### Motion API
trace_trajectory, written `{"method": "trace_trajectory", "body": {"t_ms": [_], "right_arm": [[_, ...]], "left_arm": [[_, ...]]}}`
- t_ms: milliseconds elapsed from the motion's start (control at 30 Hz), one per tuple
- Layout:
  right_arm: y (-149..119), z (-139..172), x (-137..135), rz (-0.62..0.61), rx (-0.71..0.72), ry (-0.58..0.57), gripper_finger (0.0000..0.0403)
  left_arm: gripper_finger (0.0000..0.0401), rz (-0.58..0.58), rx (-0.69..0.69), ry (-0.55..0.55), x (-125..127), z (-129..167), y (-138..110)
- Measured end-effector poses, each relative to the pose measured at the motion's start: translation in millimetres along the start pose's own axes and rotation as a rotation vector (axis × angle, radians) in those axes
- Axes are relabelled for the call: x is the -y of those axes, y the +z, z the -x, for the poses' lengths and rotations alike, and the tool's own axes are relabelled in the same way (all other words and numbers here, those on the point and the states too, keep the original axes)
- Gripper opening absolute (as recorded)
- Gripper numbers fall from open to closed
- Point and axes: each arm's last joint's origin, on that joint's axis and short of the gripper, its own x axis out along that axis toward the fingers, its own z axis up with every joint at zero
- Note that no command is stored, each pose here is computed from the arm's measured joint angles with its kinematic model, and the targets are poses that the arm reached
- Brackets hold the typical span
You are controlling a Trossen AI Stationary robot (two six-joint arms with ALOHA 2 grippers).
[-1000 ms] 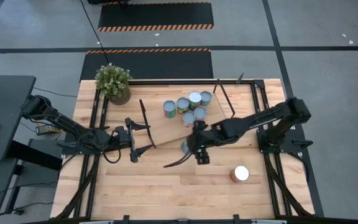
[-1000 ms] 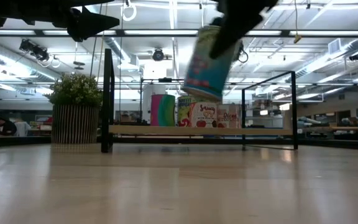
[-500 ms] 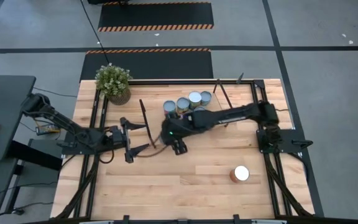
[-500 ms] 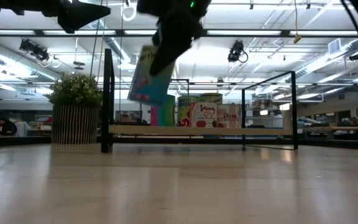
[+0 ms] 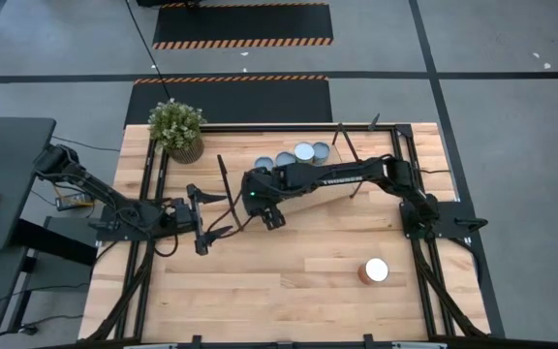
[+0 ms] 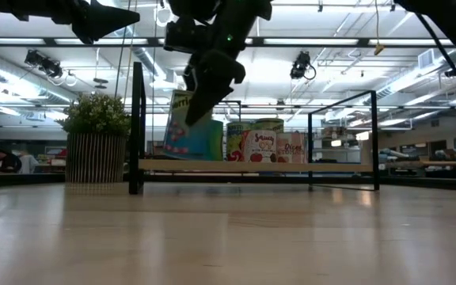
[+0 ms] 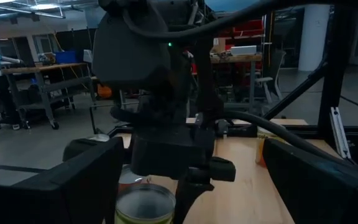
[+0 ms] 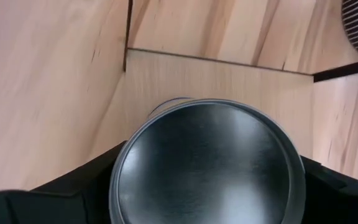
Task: Pick and place cans onto a shelf
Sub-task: Put the blue can on the shelf
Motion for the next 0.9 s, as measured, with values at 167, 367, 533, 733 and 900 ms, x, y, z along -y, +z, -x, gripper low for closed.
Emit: {"method": "trace_trajectory", "body": {"t_ms": [167, 367, 533, 733, 900], "right_arm": [[-5.8, 7.1, 7.2, -0.016, -0.026, 0.000, 0.0329], [-6.5, 18.4, 10.2, -0.019, -0.019, -0.006, 0.0329], [-7.6, 40.2, 12.6, -0.021, -0.024, -0.049, 0.0329], [-11.0, 57.9, 13.5, -0.070, -0.035, -0.055, 0.0329], [-17.2, 66.5, 9.8, -0.083, -0.099, -0.046, 0.0330]], "left_arm": [[0.0389, -0.005, -0.005, 0.000, 0.1, -0.1, -0.7], [0.0389, -0.008, -0.012, -0.001, 0.2, -0.1, -1.5], [0.0389, -0.014, -0.018, 0.000, 0.1, -0.1, -2.4], [0.0389, -0.017, -0.025, 0.002, 0.0, -0.1, -3.3], [0.0389, -0.016, -0.028, 0.002, 0.1, -0.1, -3.6]]}}
